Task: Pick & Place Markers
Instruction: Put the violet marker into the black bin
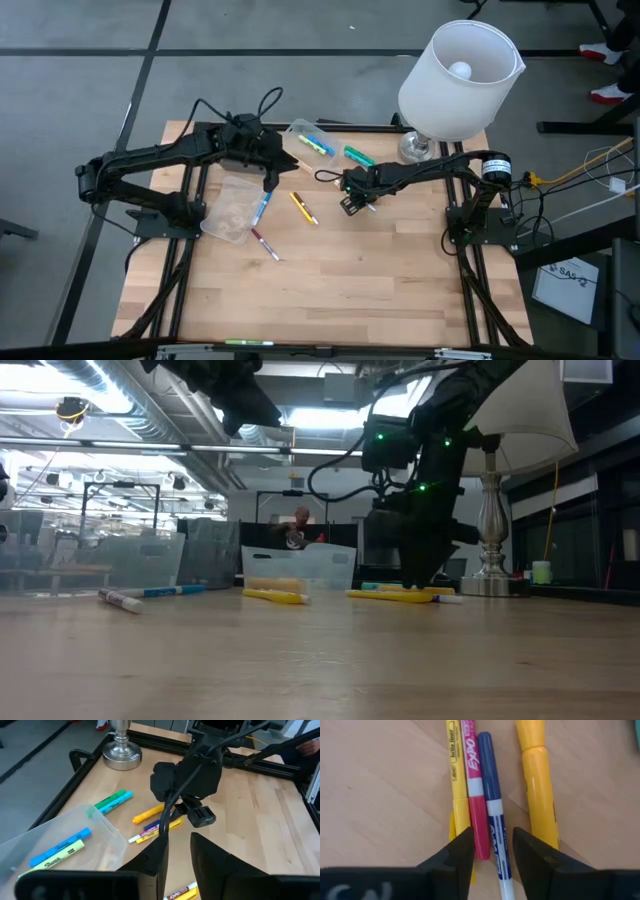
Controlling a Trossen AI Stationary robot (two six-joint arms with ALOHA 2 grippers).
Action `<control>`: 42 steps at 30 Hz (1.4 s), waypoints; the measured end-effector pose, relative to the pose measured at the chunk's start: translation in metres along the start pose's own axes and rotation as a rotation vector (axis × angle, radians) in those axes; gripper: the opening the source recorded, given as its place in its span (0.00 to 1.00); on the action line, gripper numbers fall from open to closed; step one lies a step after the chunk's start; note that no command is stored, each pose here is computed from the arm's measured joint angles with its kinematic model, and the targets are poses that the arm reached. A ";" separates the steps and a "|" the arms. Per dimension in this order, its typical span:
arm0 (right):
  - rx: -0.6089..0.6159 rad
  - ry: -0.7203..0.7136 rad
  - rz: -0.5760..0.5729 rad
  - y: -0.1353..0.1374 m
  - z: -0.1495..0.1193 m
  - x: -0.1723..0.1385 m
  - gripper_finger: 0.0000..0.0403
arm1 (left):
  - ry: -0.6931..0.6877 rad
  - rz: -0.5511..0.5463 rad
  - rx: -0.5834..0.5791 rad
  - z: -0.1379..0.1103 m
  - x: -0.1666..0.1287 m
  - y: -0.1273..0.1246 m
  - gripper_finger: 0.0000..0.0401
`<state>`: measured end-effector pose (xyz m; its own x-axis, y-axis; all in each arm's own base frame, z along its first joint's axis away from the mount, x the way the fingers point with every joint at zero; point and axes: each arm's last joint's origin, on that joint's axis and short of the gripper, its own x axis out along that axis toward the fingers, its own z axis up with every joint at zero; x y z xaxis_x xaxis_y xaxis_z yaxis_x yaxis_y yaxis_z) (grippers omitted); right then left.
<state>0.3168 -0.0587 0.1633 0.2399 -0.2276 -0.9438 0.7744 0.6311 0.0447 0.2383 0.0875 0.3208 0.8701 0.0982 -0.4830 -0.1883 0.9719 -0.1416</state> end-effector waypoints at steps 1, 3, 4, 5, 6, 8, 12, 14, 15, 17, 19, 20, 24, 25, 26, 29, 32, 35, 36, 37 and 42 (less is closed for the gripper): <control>-0.012 0.002 0.002 0.000 0.000 0.000 0.30 | 0.000 0.000 0.000 0.000 0.000 0.000 0.19; -0.033 0.002 0.002 0.000 0.000 0.000 0.27 | 0.001 0.000 0.000 0.000 0.000 0.000 0.19; -0.038 0.002 0.002 0.000 0.000 0.000 0.26 | 0.001 0.000 0.000 0.000 0.000 0.000 0.19; -0.046 0.002 0.002 0.000 0.000 0.000 0.25 | 0.001 0.000 0.000 0.000 0.000 0.000 0.19; -0.055 0.002 0.002 0.000 0.000 0.000 0.25 | 0.001 0.000 0.000 0.000 0.000 0.000 0.19; -0.061 0.002 0.001 0.000 0.000 0.000 0.25 | 0.001 0.000 0.000 0.000 0.000 0.000 0.19; -0.108 0.011 -0.004 0.000 -0.002 0.006 0.25 | 0.001 0.000 0.000 0.000 0.000 0.000 0.20; -0.111 0.019 -0.010 0.000 -0.003 0.009 0.26 | 0.002 0.000 -0.001 0.000 0.000 0.000 0.19; -0.112 0.033 -0.022 -0.001 -0.005 0.012 0.27 | 0.002 0.000 -0.001 0.000 0.000 0.000 0.19; -0.112 0.035 -0.025 -0.001 -0.006 0.016 0.27 | 0.002 0.000 -0.001 0.000 0.000 0.000 0.19; -0.112 0.038 -0.030 -0.002 -0.008 0.019 0.28 | 0.004 0.002 -0.001 0.000 0.000 0.000 0.19; -0.112 0.037 -0.032 -0.003 -0.009 0.020 0.28 | 0.004 0.004 0.000 0.000 0.000 0.000 0.19; -0.109 0.038 -0.025 -0.003 -0.010 0.021 0.27 | 0.002 0.010 0.001 0.000 0.000 -0.001 0.19; -0.107 0.035 -0.022 -0.003 -0.010 0.021 0.26 | 0.003 0.014 0.002 0.000 0.000 -0.001 0.19; -0.107 0.031 -0.019 -0.003 -0.009 0.022 0.25 | 0.002 0.018 0.002 0.000 0.000 0.000 0.20; -0.103 0.020 -0.010 -0.002 -0.008 0.022 0.21 | 0.002 0.022 0.002 0.000 0.000 0.000 0.20; -0.075 0.001 0.014 0.001 -0.006 0.022 0.20 | 0.002 0.022 0.002 0.000 0.000 0.000 0.19; -0.073 -0.003 0.019 0.001 -0.006 0.022 0.22 | 0.002 0.022 0.002 0.000 0.000 0.000 0.19; -0.070 -0.005 0.022 0.001 -0.005 0.022 0.23 | 0.002 0.022 0.002 0.000 0.000 0.000 0.19; -0.068 -0.008 0.026 0.002 -0.005 0.022 0.24 | 0.002 0.022 0.002 0.000 0.000 0.000 0.20; -0.047 -0.004 0.027 0.001 -0.005 0.023 0.33 | 0.002 0.022 -0.006 0.000 0.000 0.000 0.19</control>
<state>0.3202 -0.0592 0.1397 0.2621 -0.2129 -0.9413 0.7393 0.6712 0.0541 0.2387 0.0872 0.3204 0.8649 0.1188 -0.4877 -0.2097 0.9683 -0.1360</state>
